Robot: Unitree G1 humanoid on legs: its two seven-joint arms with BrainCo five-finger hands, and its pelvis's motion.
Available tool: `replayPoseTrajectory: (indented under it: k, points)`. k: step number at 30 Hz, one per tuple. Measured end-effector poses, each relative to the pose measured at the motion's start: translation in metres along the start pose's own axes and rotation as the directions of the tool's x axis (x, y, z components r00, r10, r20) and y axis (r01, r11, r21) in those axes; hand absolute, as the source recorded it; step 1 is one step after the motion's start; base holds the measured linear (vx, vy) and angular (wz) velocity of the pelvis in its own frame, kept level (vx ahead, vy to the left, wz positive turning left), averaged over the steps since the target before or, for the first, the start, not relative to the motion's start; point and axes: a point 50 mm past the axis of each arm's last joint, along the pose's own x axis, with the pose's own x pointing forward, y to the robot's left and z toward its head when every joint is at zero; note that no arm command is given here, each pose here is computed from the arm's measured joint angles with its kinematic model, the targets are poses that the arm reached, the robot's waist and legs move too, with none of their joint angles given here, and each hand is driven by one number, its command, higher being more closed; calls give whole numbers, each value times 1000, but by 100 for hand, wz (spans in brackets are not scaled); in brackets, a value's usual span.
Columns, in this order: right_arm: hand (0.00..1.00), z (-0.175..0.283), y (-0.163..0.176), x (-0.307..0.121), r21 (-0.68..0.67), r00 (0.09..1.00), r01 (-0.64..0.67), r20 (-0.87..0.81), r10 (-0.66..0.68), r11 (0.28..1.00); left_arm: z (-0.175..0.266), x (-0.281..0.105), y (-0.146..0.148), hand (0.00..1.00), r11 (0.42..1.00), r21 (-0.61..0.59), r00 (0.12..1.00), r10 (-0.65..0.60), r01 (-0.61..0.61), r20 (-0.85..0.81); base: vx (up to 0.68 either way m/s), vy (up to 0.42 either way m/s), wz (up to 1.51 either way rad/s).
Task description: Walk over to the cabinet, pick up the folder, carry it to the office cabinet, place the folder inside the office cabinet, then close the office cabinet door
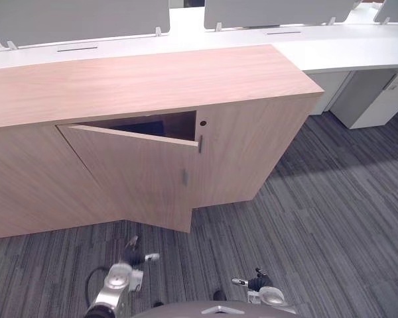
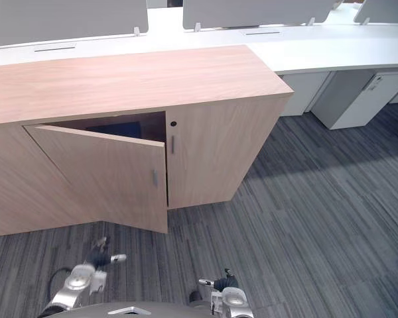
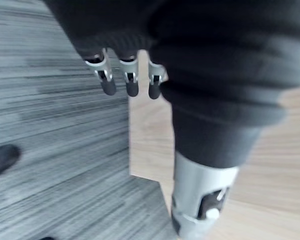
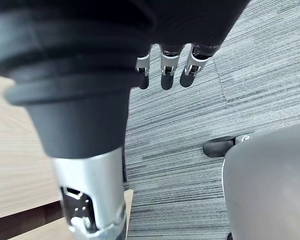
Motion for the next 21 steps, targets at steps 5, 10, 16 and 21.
replayPoseTrajectory:
  k: [5, 10, 16, 21]
  points:
    - [0, -3, 0, 1, 2, 1000, 0, -22, 1, 1000, -43, -12, 8, 0, 999, -20, 986, 40, -44, -163, -32, -10, 3]
    - [0, -4, 0, 1, 3, 1000, -6, -28, 6, 1000, -50, -14, 14, 0, 996, -45, 978, 70, -80, -194, -2, -3, 1]
    - [0, 0, 0, 2, 18, 1000, -3, -26, 4, 1000, -53, -15, 13, 0, 991, -89, 974, 83, -104, -212, 16, -22, 1]
    - [0, -5, -2, 2, 29, 999, 3, -51, -1, 1000, -54, -15, 14, 0, 987, -110, 972, 90, -116, -216, -10, -44, 6]
